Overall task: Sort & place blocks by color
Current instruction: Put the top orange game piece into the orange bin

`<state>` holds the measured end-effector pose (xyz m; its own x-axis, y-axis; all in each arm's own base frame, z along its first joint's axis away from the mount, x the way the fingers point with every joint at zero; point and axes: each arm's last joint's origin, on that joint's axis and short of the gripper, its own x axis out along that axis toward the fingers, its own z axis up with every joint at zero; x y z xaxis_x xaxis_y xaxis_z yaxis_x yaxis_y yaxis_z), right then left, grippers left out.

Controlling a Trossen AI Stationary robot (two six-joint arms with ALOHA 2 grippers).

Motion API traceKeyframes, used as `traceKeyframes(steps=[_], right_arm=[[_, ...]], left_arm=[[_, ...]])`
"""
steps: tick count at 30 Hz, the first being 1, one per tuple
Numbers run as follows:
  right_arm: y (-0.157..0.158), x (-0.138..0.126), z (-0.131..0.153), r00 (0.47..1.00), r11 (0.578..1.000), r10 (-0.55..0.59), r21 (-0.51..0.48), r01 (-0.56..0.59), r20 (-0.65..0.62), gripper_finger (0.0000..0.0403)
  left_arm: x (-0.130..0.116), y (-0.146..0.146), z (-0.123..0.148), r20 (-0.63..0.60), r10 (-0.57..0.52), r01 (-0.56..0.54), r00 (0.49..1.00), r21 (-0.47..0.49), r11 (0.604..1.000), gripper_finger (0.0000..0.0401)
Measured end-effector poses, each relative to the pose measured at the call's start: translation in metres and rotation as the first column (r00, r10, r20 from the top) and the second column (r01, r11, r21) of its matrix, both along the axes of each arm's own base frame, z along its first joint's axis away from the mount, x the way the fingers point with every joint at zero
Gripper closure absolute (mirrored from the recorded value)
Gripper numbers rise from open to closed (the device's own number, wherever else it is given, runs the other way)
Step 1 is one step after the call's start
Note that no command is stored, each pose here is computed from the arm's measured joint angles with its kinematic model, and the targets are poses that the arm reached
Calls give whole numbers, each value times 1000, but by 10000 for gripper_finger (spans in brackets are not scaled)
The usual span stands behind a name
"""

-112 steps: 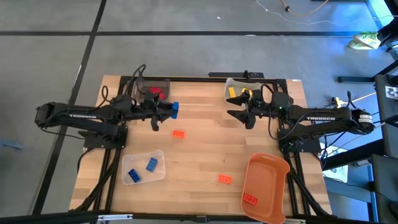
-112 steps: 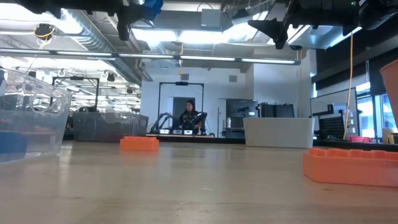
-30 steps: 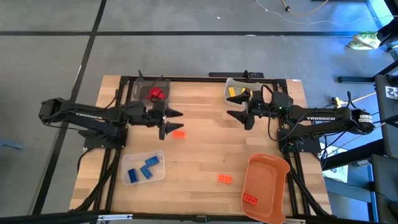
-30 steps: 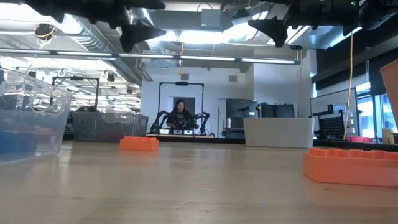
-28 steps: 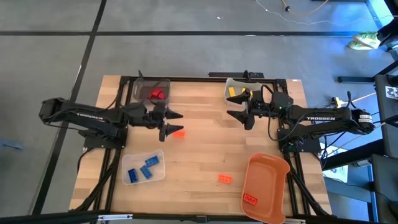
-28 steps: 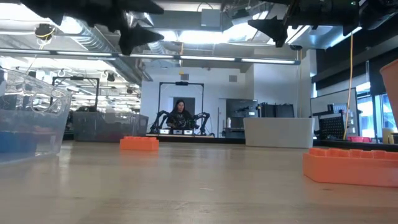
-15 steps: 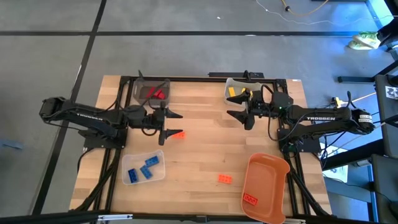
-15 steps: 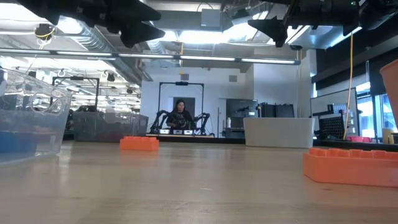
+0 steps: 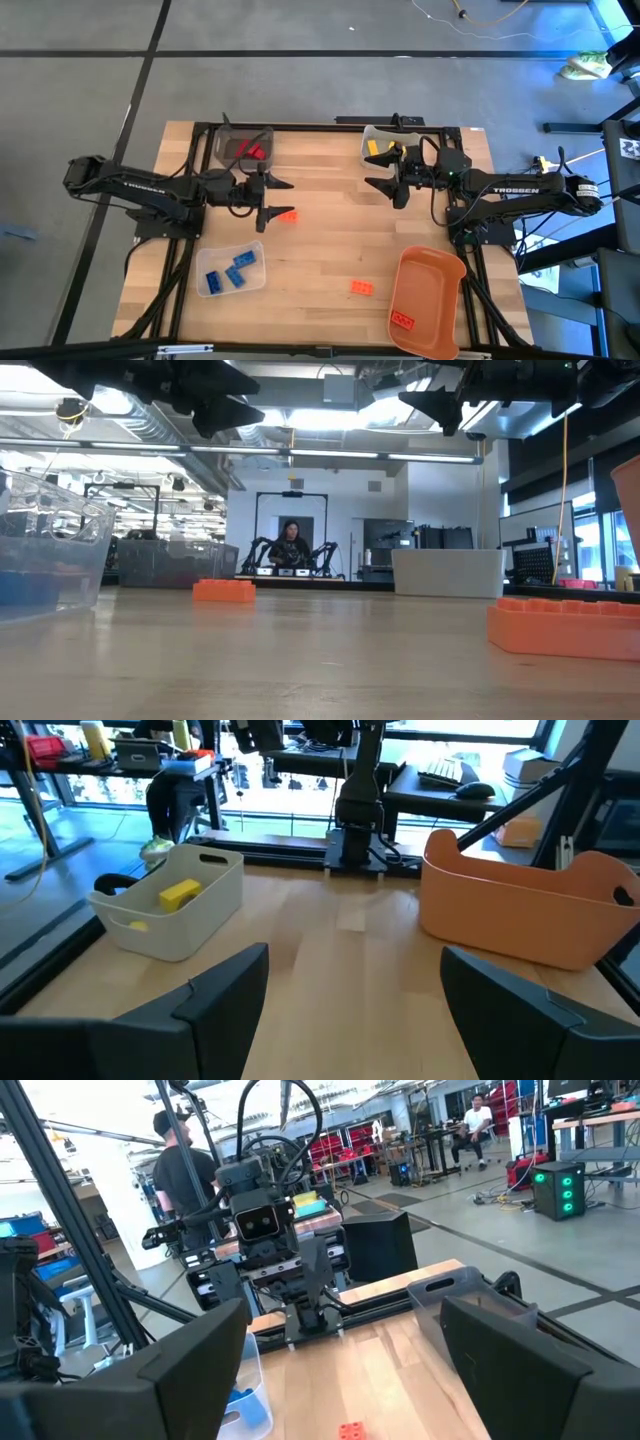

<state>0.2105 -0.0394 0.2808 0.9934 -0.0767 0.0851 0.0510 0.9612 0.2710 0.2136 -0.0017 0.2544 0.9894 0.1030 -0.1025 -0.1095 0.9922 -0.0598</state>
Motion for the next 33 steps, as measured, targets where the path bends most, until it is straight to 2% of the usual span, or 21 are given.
traceKeyframes(steps=[13,15,18,22,24,26,28,33], right_arm=[[0,0,0,1000,1000,0,0,0,-1,68],[0,0,0,1000,1000,0,0,0,-1,68],[0,0,0,1000,1000,0,0,0,-1,68],[0,0,-1,1000,1000,0,-1,0,-7,68],[0,0,-1,1000,1000,0,0,0,-8,68],[0,0,-1,1000,1000,0,-1,0,-8,68],[0,0,-1,1000,1000,0,1,0,-9,68],[0,0,-1,1000,1000,0,2,0,-14,68]], left_arm=[[-1,0,-9,-91,0,-1,996,-8,1000,115],[-2,1,-11,-123,1,-10,992,-75,997,115],[4,8,-12,-247,29,-68,969,-150,986,115],[17,19,-5,-438,16,-85,899,-140,986,115],[27,24,-8,-533,-21,-61,846,-136,989,115],[36,26,-19,-635,-81,7,768,-118,993,115],[47,26,-28,-687,-134,89,714,-100,991,115],[63,23,-63,-793,-127,155,595,-42,987,115]])
